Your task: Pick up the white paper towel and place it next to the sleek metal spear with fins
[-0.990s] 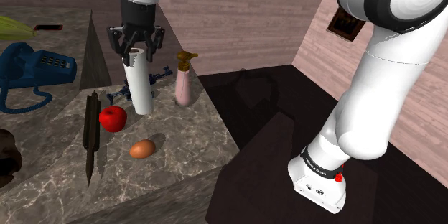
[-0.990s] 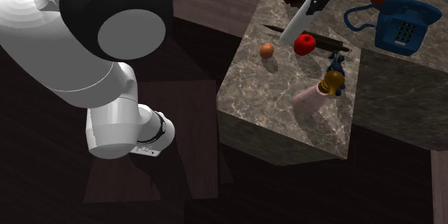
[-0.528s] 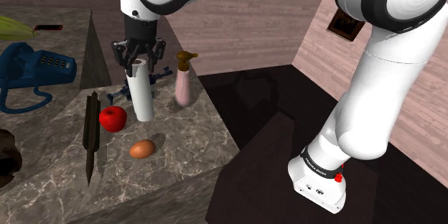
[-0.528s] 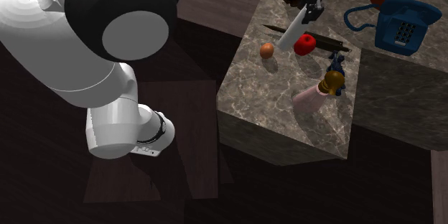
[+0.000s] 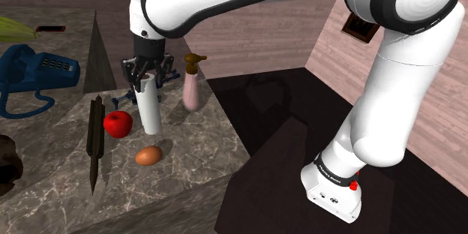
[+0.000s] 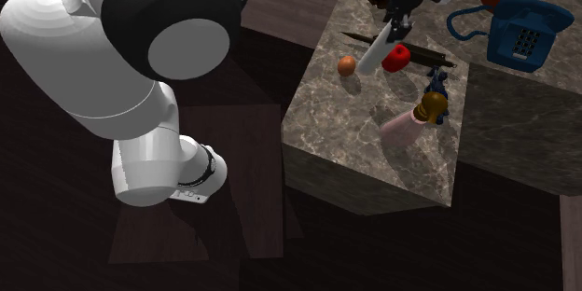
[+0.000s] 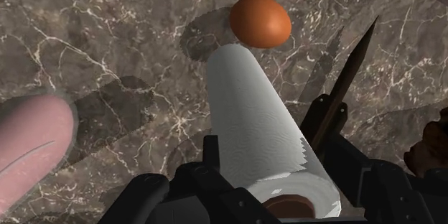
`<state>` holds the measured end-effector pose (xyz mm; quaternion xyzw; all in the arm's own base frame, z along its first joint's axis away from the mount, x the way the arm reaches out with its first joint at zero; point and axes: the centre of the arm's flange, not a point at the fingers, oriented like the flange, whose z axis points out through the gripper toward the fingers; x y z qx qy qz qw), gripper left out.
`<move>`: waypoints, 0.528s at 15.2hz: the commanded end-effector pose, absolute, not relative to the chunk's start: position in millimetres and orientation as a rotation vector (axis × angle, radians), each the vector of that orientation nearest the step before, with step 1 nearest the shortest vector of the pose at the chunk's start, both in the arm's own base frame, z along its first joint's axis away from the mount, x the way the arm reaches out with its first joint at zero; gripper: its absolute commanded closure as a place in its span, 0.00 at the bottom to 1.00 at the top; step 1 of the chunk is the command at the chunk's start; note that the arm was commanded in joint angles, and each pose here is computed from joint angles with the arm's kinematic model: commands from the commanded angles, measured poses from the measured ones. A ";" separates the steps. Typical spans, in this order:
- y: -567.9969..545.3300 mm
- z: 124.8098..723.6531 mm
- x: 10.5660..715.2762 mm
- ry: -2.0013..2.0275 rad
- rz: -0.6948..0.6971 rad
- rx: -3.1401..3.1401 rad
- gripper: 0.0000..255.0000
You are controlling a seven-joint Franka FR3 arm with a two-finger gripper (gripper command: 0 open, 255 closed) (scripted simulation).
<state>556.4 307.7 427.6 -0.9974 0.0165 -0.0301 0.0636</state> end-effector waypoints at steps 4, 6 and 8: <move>307.8 401.8 556.2 0.050 -0.092 -3.012 1.00; 307.8 391.3 556.2 0.050 -0.092 -3.012 1.00; 307.8 380.7 556.2 0.050 -0.092 -3.012 1.00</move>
